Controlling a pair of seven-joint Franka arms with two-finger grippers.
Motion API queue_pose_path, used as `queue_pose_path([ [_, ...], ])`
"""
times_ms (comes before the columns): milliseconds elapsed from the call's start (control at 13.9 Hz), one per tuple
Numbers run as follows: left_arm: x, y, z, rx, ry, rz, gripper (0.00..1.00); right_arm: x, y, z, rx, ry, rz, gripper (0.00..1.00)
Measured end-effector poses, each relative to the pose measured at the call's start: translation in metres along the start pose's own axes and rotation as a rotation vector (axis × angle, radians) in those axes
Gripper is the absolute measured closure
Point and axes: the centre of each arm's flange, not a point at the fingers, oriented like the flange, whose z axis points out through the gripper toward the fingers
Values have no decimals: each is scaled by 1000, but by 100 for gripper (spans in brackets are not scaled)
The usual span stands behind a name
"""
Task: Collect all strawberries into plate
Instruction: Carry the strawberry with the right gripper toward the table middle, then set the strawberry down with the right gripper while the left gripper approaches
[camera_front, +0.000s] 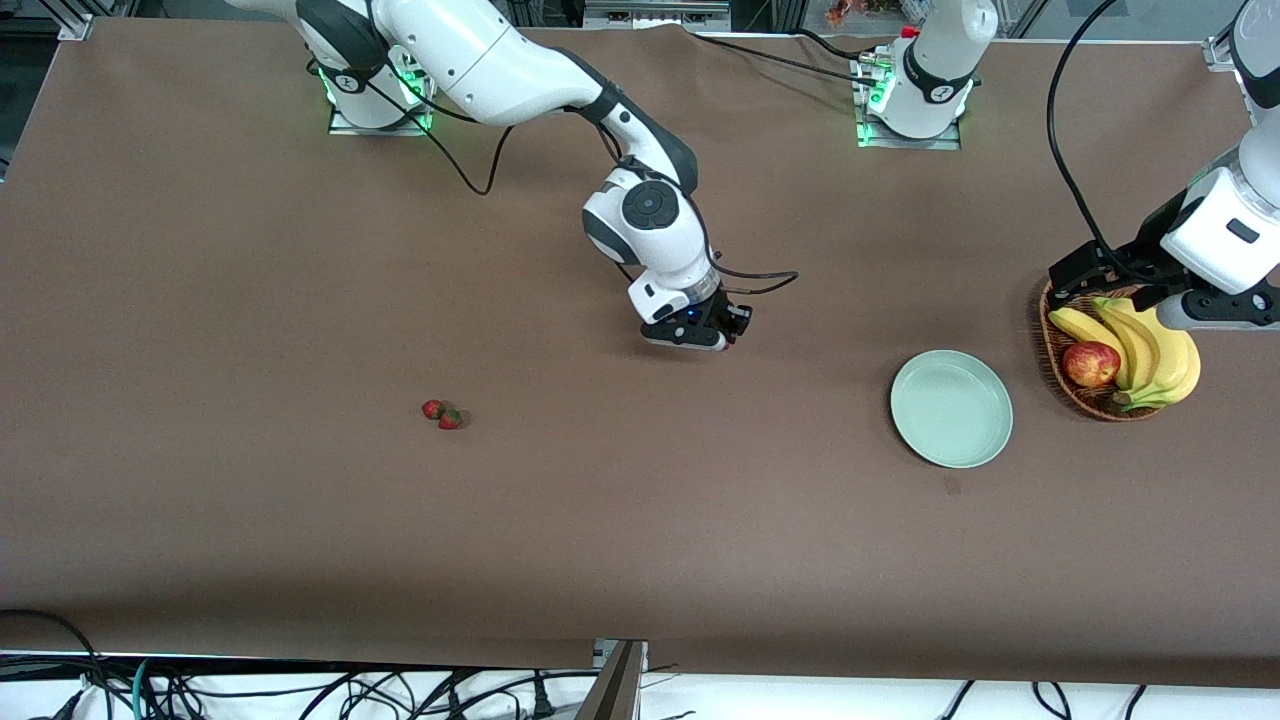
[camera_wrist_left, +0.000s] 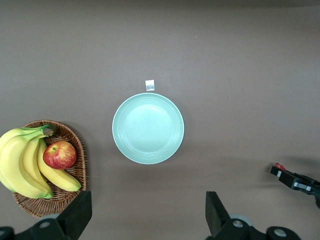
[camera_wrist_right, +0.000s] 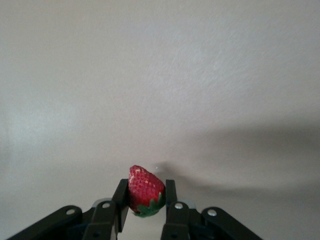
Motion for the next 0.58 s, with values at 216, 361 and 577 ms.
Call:
queue_pose_path([
  [216, 0, 0, 0, 0, -1, 0, 0, 10, 1, 1, 3, 17, 4, 43],
  [361, 0, 1, 0, 0, -3, 1, 0, 40, 2, -13, 7, 55, 10, 22],
  [577, -6, 14, 5, 2, -48, 26, 0, 121, 37, -50, -102, 54, -77, 0],
])
